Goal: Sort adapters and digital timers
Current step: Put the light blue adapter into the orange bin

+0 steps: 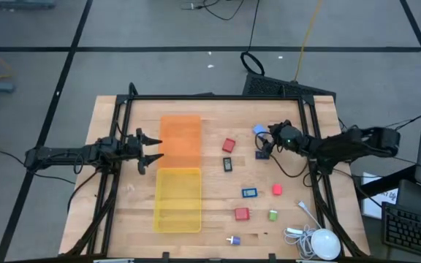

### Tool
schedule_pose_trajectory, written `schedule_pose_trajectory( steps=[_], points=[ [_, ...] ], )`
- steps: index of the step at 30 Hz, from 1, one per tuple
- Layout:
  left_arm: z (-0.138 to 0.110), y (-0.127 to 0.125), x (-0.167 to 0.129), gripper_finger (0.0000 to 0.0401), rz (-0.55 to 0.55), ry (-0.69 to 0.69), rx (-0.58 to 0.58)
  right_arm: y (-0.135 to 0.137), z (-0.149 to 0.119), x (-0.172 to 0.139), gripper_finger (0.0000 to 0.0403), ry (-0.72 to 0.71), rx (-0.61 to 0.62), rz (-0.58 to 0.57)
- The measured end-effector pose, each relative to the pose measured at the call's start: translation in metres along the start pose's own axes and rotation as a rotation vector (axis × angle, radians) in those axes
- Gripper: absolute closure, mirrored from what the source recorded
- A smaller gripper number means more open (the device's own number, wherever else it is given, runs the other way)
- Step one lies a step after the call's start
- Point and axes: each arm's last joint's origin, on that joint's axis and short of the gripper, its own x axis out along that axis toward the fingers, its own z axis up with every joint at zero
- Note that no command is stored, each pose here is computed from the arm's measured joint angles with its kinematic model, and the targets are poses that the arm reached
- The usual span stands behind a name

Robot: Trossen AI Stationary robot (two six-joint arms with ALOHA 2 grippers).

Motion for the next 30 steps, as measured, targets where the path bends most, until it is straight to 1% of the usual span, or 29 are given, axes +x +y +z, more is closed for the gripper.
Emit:
schedule_pose_trajectory(
  steps=[3,6,10,12,15,19,24,25,28,30],
  points=[
    [0.0,0.0,0.0,0.0127,0.0,0.0,0.0,-0.004,-0.002,0.006,0.0085,0.004,-0.005,-0.023],
    [0.0,0.0,0.0,0.0127,0.0,0.0,0.0,-0.006,-0.005,0.014,0.0085,0.043,-0.004,-0.041],
    [0.0,0.0,0.0,0.0127,0.0,0.0,0.0,-0.004,-0.006,0.021,0.0085,0.074,-0.009,-0.044],
    [0.0,0.0,0.0,0.0128,0.0,0.0,0.0,-0.004,-0.005,0.023,0.0085,0.077,-0.019,-0.04],
    [0.0,0.0,0.0,0.0127,0.0,0.0,0.0,-0.002,-0.005,0.024,0.009,0.082,-0.043,0.005],
    [0.0,0.0,0.0,0.0127,0.0,0.0,0.0,0.0,-0.007,0.025,0.0123,0.094,-0.048,0.072],
    [0.0,0.0,0.0,0.0128,0.0,0.0,0.0,0.002,-0.008,0.025,0.0192,0.107,-0.051,0.147],
    [0.0,0.0,0.0,0.0127,0.0,0.0,0.0,0.002,-0.008,0.025,0.0198,0.108,-0.055,0.162],
    [0.0,0.0,0.0,0.0128,0.0,-0.004,-0.007,0.003,-0.007,0.025,0.0198,0.101,-0.07,0.172],
    [0.001,0.0,0.0,0.0127,-0.002,-0.01,-0.041,0.003,-0.005,0.025,0.0198,0.081,-0.077,0.176]
  ],
)
